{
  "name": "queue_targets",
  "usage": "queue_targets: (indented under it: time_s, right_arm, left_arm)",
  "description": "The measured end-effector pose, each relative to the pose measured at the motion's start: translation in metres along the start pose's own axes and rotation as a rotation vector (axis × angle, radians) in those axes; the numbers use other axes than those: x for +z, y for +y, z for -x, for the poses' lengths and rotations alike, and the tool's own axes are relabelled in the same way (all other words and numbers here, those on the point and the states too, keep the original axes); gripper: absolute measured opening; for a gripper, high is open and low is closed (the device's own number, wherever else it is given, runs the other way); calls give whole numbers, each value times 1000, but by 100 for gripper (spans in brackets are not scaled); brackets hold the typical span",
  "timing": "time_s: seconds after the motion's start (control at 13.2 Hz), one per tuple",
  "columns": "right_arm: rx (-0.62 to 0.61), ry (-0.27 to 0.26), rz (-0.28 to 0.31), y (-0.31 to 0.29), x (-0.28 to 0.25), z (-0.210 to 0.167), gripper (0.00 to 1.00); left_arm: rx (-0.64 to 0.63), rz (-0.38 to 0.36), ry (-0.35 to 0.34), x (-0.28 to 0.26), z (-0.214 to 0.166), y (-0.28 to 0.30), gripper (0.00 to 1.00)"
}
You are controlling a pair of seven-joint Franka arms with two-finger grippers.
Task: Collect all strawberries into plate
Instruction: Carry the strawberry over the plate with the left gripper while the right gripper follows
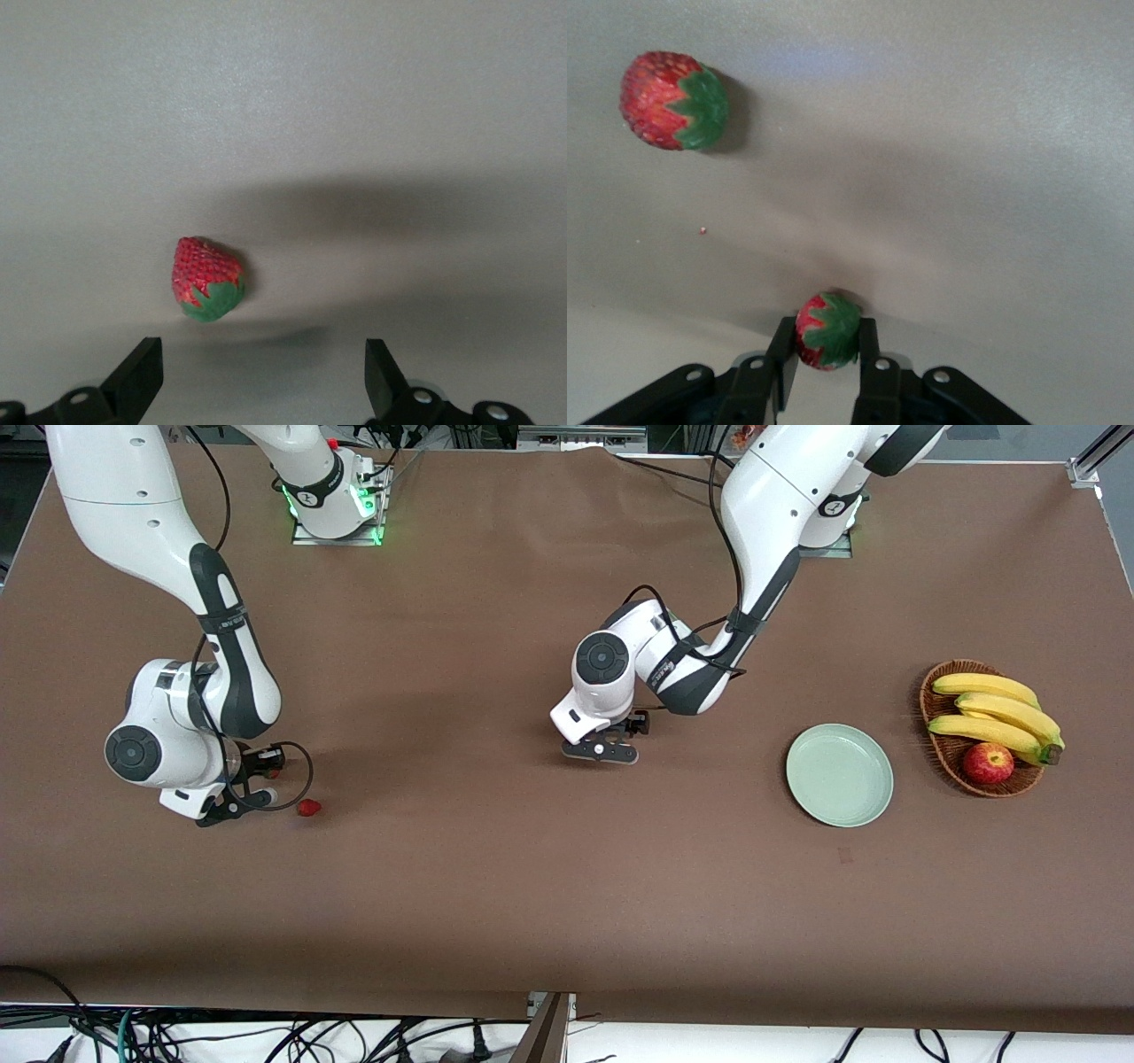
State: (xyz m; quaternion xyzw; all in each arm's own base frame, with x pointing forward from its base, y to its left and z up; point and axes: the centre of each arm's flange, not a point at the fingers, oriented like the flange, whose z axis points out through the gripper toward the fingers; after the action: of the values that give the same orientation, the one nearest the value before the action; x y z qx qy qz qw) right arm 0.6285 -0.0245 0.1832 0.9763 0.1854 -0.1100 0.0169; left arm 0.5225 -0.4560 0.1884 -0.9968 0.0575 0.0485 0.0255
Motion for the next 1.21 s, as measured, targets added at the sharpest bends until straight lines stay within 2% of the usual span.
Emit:
queue_targets:
  time_s: [0.15,0.3,0.46,0.61,0.99,1.06,1.21]
  right_arm:
    - [-24,21,-6,-14,-8,-8,32]
    - [-24,52,-32,-56,-28,-25,32]
    - [40,63,-69,-111,-42,-40,32]
    - [114,63,-99,-161,-46,-49,32]
    - [271,66,-139,-230,-58,-60,32]
    - [304,67,-148,-240,-61,-62,32]
    - [365,75,-164,-265,-68,-69,32]
  left_arm:
    - [48,-36,29,0,-4,-5,100]
    - [97,-64,53,0,-8,-10,100]
    - [115,-49,77,3,-11,-10,100]
    - [126,-40,83,12,-12,-9,95]
    - [172,-43,91,12,-15,-10,37]
    - [195,-54,84,8,-17,-13,33]
    - [260,-104,41,-16,-30,-38,33]
